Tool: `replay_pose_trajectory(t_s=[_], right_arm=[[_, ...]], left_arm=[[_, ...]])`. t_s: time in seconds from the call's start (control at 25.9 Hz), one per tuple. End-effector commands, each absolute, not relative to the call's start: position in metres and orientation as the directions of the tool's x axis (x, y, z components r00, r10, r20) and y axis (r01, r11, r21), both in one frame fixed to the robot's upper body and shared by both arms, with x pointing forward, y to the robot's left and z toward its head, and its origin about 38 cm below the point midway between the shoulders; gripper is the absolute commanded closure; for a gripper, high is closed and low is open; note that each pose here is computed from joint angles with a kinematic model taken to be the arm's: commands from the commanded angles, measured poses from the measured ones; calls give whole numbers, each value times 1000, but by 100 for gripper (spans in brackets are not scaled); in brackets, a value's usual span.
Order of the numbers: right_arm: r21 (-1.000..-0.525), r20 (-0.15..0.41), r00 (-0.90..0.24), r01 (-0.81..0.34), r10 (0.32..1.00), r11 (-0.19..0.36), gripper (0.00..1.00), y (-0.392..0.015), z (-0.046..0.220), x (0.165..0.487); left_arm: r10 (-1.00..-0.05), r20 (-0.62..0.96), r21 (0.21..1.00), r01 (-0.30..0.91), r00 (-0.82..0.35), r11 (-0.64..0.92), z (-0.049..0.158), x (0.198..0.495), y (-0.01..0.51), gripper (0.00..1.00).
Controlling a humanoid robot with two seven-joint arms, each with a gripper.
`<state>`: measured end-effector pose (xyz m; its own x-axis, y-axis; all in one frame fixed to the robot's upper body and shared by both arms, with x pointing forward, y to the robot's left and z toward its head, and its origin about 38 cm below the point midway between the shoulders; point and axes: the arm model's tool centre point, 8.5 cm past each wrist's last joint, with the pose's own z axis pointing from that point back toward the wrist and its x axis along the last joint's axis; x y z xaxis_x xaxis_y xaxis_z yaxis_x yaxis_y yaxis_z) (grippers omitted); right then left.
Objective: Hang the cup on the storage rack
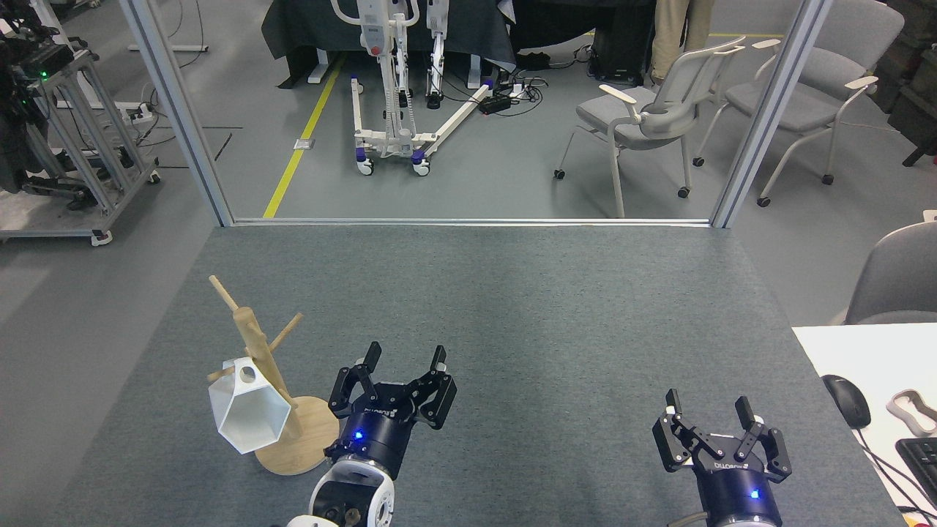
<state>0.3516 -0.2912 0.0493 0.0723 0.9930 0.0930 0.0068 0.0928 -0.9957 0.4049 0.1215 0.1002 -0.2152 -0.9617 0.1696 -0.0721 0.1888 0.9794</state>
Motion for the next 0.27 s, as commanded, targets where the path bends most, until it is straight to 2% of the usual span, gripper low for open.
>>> replay_pose_trajectory(t_s=[0.0, 0.23], right_arm=[[-994, 108, 70, 17, 992, 107, 0, -291, 51, 352], [-993, 122, 56, 14, 991, 121, 0, -285, 50, 353]], left_arm=[[-968, 130, 984, -94, -214, 153, 107, 410, 127, 0], [-974, 120, 986, -89, -190, 139, 106, 412, 135, 0]])
